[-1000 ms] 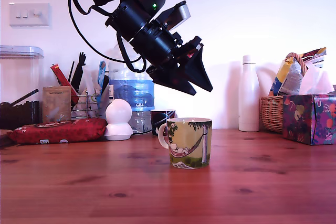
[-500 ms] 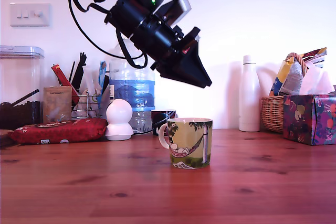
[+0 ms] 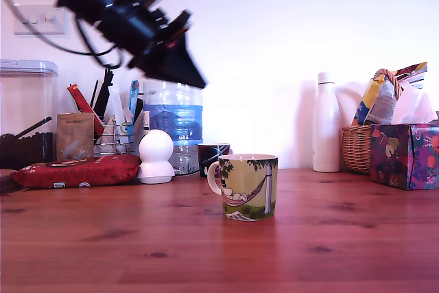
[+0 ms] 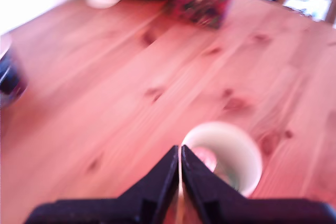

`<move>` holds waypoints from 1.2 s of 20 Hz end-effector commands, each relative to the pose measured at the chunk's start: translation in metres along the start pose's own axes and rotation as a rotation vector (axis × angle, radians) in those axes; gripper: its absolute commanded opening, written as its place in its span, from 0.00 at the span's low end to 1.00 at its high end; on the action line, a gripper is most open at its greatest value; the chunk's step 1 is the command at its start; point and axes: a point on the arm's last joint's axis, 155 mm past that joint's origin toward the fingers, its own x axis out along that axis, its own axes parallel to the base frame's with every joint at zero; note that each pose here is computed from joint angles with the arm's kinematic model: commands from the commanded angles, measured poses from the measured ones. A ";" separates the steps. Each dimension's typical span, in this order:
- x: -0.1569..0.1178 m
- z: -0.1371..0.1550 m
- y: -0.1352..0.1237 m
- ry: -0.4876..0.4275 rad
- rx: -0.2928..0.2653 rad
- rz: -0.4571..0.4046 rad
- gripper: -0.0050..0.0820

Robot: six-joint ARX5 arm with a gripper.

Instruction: Pick up the coffee capsules from the table one by one and drop them inside the nearest coffee cup

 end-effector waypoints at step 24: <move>-0.193 -0.135 0.058 -0.261 -0.354 0.491 0.03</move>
